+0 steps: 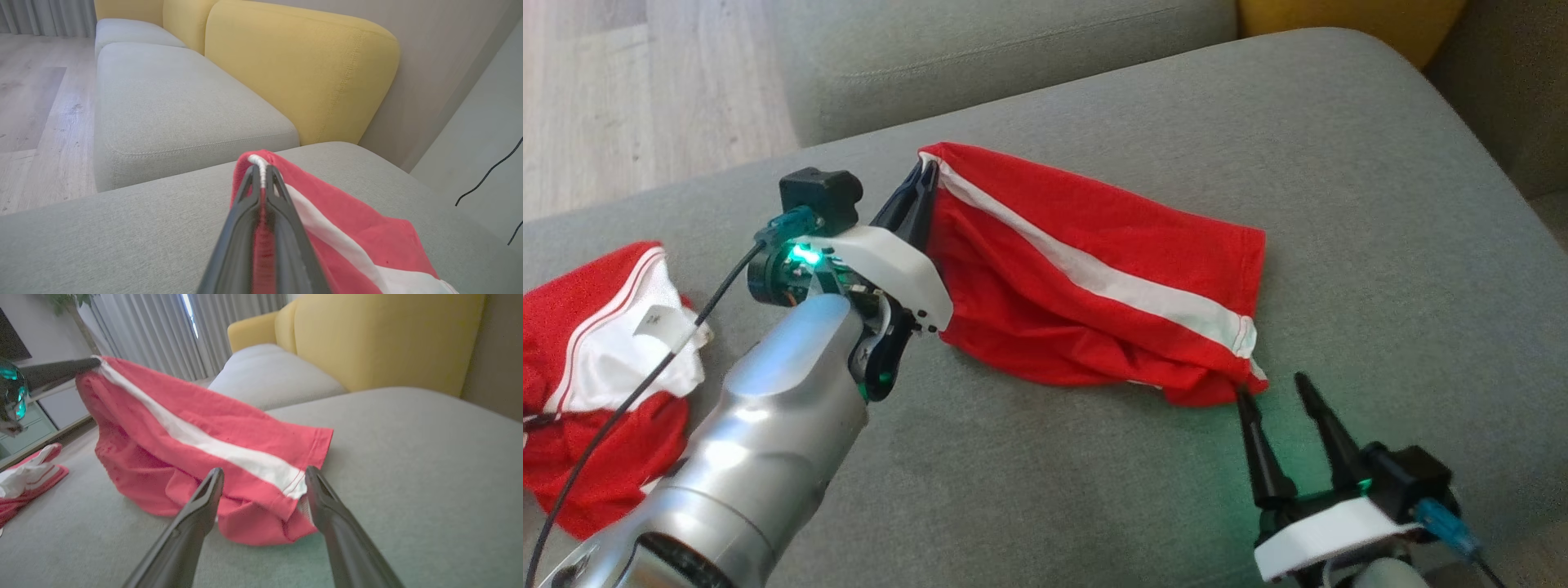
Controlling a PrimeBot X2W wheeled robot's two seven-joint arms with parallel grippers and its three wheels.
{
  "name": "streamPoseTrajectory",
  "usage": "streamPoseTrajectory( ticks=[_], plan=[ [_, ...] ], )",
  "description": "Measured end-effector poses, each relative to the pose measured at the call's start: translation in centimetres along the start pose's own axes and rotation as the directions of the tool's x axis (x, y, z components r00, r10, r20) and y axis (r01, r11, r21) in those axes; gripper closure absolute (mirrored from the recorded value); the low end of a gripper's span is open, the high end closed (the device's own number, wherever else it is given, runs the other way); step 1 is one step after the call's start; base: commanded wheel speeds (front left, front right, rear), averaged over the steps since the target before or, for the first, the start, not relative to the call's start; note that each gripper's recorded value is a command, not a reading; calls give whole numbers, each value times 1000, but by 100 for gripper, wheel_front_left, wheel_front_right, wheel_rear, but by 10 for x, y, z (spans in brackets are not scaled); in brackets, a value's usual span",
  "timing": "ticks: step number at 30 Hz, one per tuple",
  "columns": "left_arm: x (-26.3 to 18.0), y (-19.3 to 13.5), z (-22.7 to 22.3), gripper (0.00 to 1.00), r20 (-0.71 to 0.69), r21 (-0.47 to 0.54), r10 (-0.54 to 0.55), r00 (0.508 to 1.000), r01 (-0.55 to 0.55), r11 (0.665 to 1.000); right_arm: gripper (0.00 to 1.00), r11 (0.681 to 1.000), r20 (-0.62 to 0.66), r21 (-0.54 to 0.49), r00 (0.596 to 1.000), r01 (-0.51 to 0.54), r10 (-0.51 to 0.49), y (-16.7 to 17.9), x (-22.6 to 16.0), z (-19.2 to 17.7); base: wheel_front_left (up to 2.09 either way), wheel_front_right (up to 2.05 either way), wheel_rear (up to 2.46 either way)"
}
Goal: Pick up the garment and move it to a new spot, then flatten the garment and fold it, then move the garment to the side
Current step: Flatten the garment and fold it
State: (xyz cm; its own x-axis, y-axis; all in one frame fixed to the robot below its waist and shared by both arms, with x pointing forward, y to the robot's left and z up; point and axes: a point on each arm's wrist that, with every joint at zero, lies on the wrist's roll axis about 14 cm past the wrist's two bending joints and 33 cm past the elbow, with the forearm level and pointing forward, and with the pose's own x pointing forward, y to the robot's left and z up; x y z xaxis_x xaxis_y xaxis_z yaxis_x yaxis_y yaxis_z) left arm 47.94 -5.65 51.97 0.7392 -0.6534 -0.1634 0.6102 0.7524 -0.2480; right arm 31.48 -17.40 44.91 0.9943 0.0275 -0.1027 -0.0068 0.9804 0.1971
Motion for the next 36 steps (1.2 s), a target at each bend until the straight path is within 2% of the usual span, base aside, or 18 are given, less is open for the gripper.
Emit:
streamPoseTrajectory(
  ticks=[6, 10, 13, 18, 25, 29, 33, 36],
  plan=[
    [-2, 13, -1, 100, 0, -3, 24, 1000, -24, 1000, 0, 995, -90, 94, 996, 12, -4, -2, 17, -25, 0, 0, 0],
    [-1, 15, 7, 100, 12, 8, 25, 1000, -25, 1000, 0, 981, -146, 190, 989, 40, -12, -3, 35, -38, 0, 0, 0],
    [-1, 15, 8, 100, 14, 11, 19, 1000, -19, 1000, 0, 959, -192, 276, 981, 60, -6, 1, 45, -45, 0, 0, 0],
    [-2, 16, 3, 100, 2, 12, 24, 1000, -24, 1000, 0, 905, -254, 418, 967, 79, 33, 13, 63, -45, 0, 0, 0],
    [-3, 18, 1, 100, -3, 12, 25, 1000, -25, 1000, 0, 859, -299, 503, 951, 93, 72, 16, 75, -42, 0, 0, 0],
    [-5, 19, -1, 100, -6, 10, 30, 1000, -30, 999, 1, 875, -303, 477, 950, 82, 76, 10, 79, -39, 0, 0, 0],
    [-7, 17, 3, 100, 6, 13, 28, 1000, -28, 1000, 100, 889, -299, 450, 952, 84, 61, 6, 78, -39, 0, 0, 0],
    [-10, 17, 5, 100, 9, 18, 30, 1000, -30, 999, 100, 904, -290, 420, 956, 84, 46, 2, 75, -40, 0, 0, 0]
  ],
)
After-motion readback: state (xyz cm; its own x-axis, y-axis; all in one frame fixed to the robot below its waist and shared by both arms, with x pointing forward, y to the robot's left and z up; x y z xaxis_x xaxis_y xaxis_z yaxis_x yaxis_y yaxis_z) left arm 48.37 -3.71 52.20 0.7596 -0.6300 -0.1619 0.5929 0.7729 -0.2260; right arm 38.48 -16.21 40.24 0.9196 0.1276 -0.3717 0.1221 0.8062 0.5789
